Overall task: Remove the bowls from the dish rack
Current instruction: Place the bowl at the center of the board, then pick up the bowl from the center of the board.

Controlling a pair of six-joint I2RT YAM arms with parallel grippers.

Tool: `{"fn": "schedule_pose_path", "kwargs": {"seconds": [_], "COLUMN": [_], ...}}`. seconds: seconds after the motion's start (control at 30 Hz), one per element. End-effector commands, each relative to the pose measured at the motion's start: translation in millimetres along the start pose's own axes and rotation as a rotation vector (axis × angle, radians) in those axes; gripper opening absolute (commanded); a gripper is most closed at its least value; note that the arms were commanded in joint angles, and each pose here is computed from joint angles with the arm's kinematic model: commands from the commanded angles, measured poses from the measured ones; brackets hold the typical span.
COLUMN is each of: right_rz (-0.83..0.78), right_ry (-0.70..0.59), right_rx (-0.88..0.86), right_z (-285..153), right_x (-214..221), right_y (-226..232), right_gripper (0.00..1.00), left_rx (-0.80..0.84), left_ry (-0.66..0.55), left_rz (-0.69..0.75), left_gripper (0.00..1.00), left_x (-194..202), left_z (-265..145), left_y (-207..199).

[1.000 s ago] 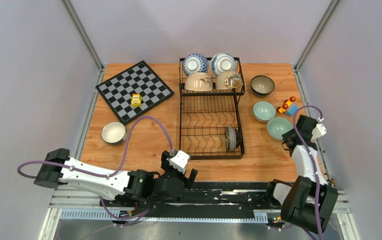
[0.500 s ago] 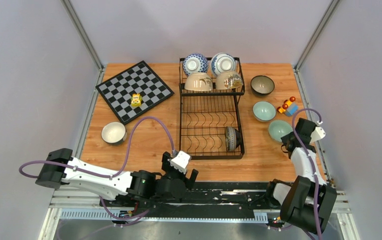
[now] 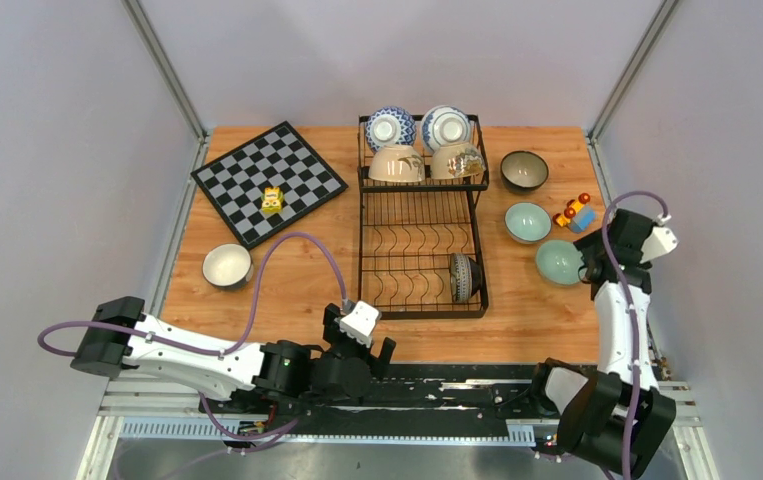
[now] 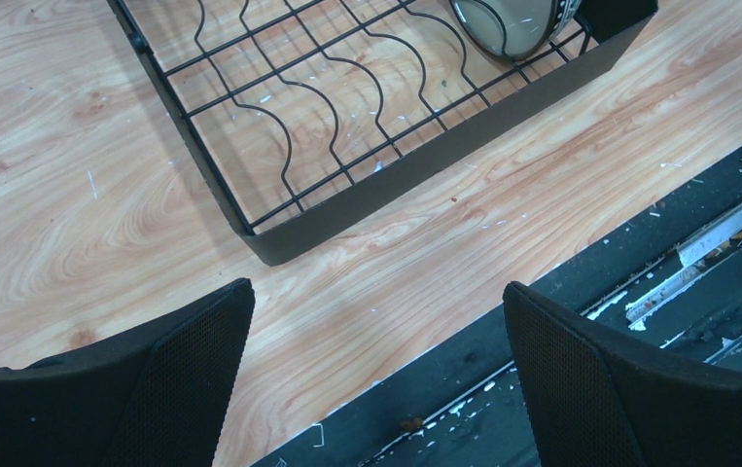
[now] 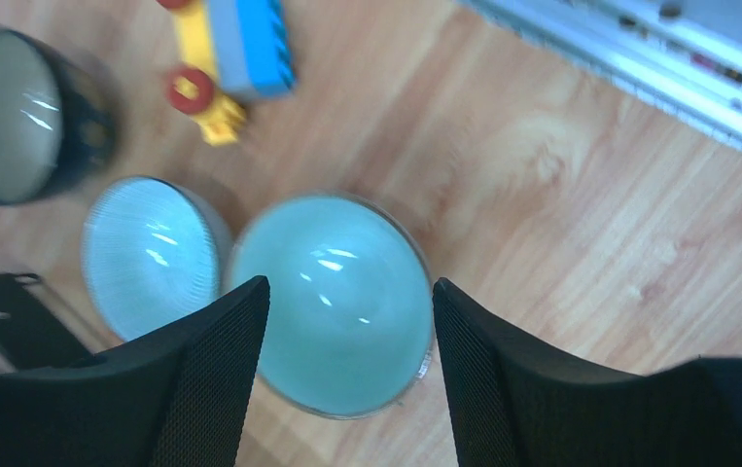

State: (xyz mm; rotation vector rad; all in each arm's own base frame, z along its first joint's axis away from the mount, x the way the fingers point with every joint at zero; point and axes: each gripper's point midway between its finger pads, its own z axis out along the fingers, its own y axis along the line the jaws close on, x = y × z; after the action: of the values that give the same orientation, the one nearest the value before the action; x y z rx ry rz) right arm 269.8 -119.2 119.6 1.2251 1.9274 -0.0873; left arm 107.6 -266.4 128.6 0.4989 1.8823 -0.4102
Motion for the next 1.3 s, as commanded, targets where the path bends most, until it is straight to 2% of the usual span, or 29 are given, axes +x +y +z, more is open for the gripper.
{"fn": "schedule_pose_path", "kwargs": {"seconds": [0.0, 0.1, 0.17, 0.2, 0.27, 0.37, 0.63, 1.1, 1.27], "right_rz": [-0.053, -0.144, -0.202, -0.221, -0.277, -0.352, -0.394, -0.448, -0.465], "right_ry": [-0.11, -0.103, -0.04, 0.007, 0.109, 0.233, 0.3, 0.389, 0.418], "right_rx": [-0.035, -0.173, -0.252, -0.281, -0.308, -0.322, -0.357, -0.32, -0.299], "right_z": [-36, -38, -29, -23, -7, 11, 46, 90, 96], "right_x": [-49, -56, -48, -42, -29, -11, 7, 31, 41], "right_y": [28, 67, 89, 98, 109, 116, 125, 126, 125], "right_gripper": [0.65, 0.58, 0.47, 0.45, 0.44, 0.52, 0.57, 0.49, 0.4], "left_rx": [-0.02, -0.025, -0.02, -0.014, -0.008, -0.014, -0.035, -0.09, -0.102], "left_ry": [-0.025, -0.032, -0.039, -0.041, -0.039, -0.031, -0.029, -0.032, -0.038], "left_rz": [-0.042, -0.041, -0.04, -0.04, -0.041, -0.038, 0.009, 0.078, 0.102], "left_gripper": [1.0, 1.0, 1.0, 1.0, 1.0, 1.0, 1.0, 1.0, 1.0], "left_x": [-7, -7, -9, -9, -9, -5, -5, -9, -12], "left_z": [1, 2, 3, 3, 4, 4, 8, 11, 11], "left_y": [1, 2, 0, -1, -4, -3, -4, -1, 0]}}
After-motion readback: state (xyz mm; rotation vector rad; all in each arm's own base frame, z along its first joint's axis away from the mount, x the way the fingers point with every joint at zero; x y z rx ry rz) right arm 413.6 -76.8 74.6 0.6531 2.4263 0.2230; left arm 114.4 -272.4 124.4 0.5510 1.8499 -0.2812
